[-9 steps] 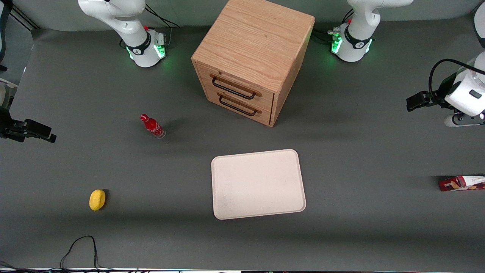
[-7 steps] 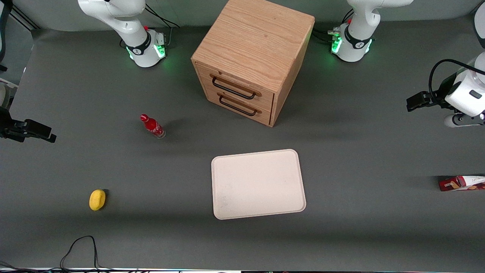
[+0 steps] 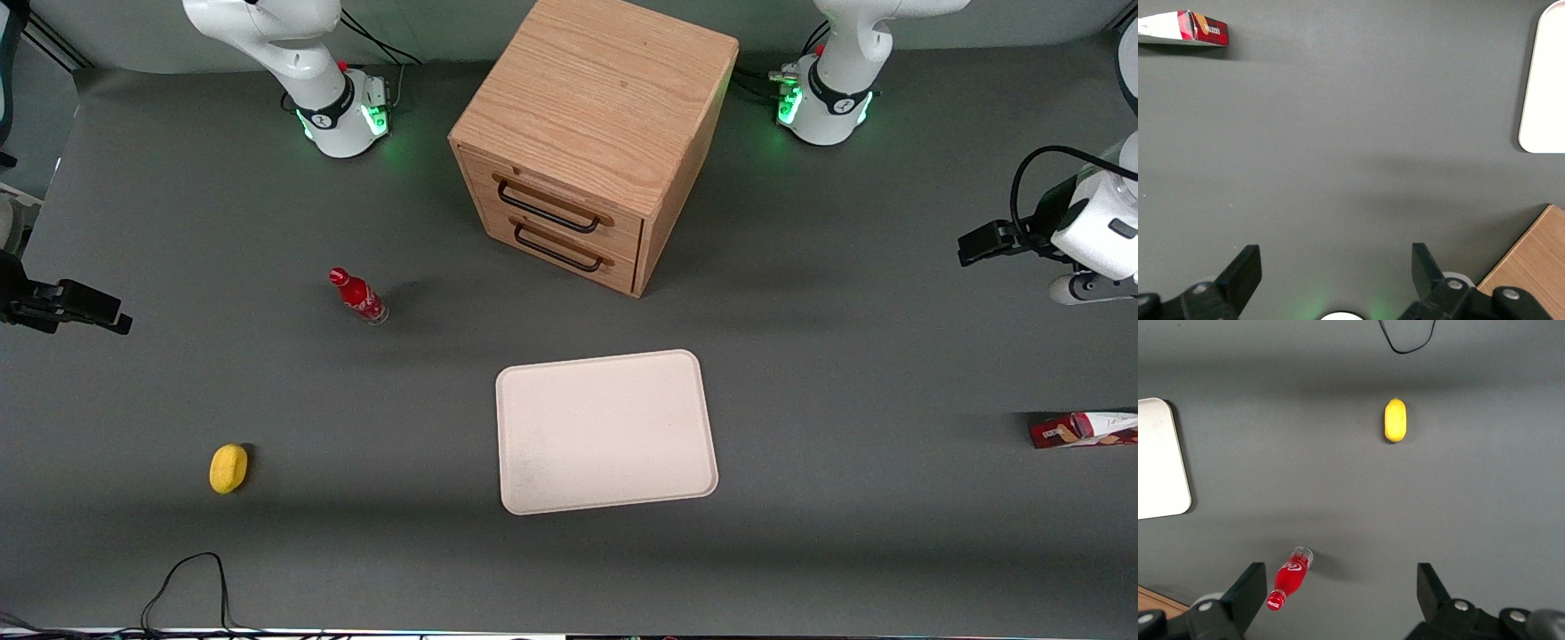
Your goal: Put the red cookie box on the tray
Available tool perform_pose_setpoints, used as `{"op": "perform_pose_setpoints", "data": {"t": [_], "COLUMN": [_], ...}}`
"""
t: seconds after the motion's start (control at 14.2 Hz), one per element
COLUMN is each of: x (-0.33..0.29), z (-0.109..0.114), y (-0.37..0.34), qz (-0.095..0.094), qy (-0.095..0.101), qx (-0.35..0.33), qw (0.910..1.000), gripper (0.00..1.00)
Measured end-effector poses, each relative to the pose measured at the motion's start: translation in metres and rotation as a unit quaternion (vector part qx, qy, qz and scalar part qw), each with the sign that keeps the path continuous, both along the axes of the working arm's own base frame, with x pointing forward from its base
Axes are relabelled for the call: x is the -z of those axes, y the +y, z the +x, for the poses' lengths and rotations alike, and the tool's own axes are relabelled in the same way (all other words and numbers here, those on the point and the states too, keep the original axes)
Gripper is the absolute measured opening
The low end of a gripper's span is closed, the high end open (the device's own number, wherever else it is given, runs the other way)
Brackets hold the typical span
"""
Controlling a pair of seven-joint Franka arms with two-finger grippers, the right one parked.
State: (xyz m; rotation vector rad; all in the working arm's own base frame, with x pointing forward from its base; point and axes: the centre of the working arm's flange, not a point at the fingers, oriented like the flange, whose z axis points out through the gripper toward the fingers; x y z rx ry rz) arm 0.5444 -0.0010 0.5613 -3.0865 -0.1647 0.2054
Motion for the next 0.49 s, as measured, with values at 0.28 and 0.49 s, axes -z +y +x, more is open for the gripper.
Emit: {"op": "perform_pose_setpoints", "data": {"t": [0.28, 0.49], "x": [-0.005, -0.010], "z": [-0.002, 0.005], "y": [0.019, 0.049], "qz": [-0.001, -0.006], "qy": [0.012, 0.015], "qx": [-0.010, 0.010], "qw": [0.9999, 0.9998], "gripper": [1.00, 1.00]}}
